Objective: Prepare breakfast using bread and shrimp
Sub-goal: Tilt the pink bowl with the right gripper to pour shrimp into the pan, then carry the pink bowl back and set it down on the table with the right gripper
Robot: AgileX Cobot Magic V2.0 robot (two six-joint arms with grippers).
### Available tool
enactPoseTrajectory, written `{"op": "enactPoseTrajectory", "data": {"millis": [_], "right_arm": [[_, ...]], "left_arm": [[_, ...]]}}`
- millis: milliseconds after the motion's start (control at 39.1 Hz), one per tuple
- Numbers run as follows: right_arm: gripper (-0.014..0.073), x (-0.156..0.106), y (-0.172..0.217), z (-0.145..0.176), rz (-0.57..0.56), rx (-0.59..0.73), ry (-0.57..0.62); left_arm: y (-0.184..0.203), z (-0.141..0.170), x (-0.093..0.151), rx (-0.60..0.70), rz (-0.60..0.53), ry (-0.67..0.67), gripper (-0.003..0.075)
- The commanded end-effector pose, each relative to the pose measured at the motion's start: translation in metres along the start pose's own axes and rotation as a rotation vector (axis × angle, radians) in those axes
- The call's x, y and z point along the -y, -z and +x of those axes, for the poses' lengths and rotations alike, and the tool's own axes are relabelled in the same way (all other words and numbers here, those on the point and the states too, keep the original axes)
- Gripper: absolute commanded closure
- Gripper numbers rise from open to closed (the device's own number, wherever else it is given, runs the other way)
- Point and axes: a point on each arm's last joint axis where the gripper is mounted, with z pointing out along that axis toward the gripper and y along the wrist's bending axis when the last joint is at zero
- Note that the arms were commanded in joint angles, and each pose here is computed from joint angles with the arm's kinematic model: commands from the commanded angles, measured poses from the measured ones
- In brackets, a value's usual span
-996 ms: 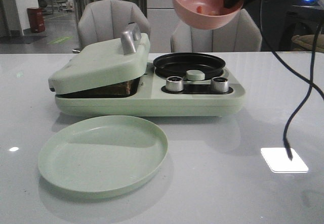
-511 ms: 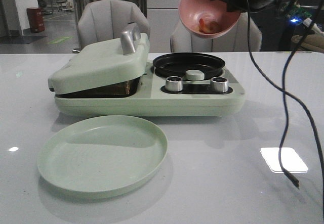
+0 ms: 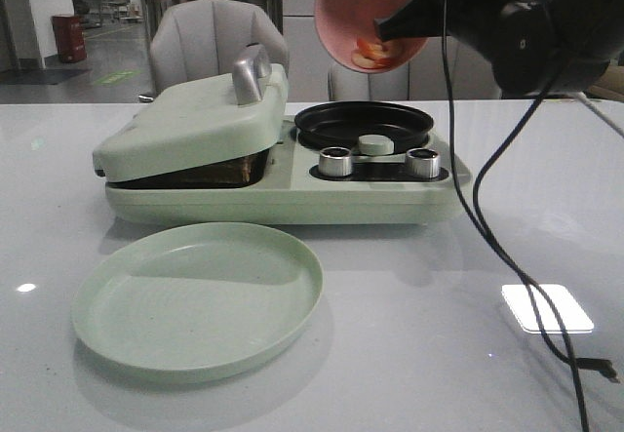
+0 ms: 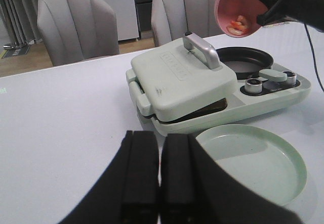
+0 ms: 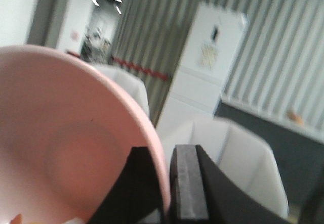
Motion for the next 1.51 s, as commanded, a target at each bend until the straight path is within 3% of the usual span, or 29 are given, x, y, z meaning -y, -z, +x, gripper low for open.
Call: {"op": "enactPoseTrajectory", "data": {"millis": [0, 230, 434, 511, 613, 715, 817, 1124, 1328, 1482], "right_arm": [[0.0459, 0.005, -0.002, -0.043, 0.006, 0.311, 0.140], [0.0459, 0.000, -0.001, -0.040, 0.008, 0.322, 0.357], [0.0459, 0.004, -0.002, -0.038, 0.046, 0.301, 0.344], [0.0459, 0.009, -0.003, -0.036, 0.077, 0.270, 0.250], [0.0459, 0.016, -0.005, -0.031, 0.094, 0.167, -0.072], [0.0459, 0.019, -0.009, -0.021, 0.090, -0.016, -0.387], [0.0459, 0.018, -0.010, -0.023, 0.064, -0.154, -0.531], [0.0459, 0.041, 0.001, -0.080, 0.007, -0.451, -0.596], [0.0459, 0.076, 0.021, -0.113, 0.028, -0.608, -0.613], [0.0459, 0.106, 0.039, -0.119, 0.072, -0.741, -0.617]], "left_arm": [[0.007, -0.015, 0.000, 0.122, -0.002, 0.020, 0.0606], [0.007, -0.015, 0.000, 0.122, -0.002, 0.020, 0.0606], [0.007, -0.015, 0.000, 0.122, -0.002, 0.020, 0.0606], [0.007, -0.015, 0.000, 0.122, -0.002, 0.020, 0.0606], [0.007, -0.015, 0.000, 0.122, -0.002, 0.020, 0.0606], [0.007, -0.015, 0.000, 0.122, -0.002, 0.020, 0.0606], [0.007, -0.015, 0.000, 0.122, -0.002, 0.020, 0.0606], [0.007, -0.015, 0.000, 0.122, -0.002, 0.020, 0.0606], [0.007, -0.015, 0.000, 0.122, -0.002, 0.020, 0.0606], [0.007, -0.015, 0.000, 0.122, -0.002, 0.020, 0.0606]]}}
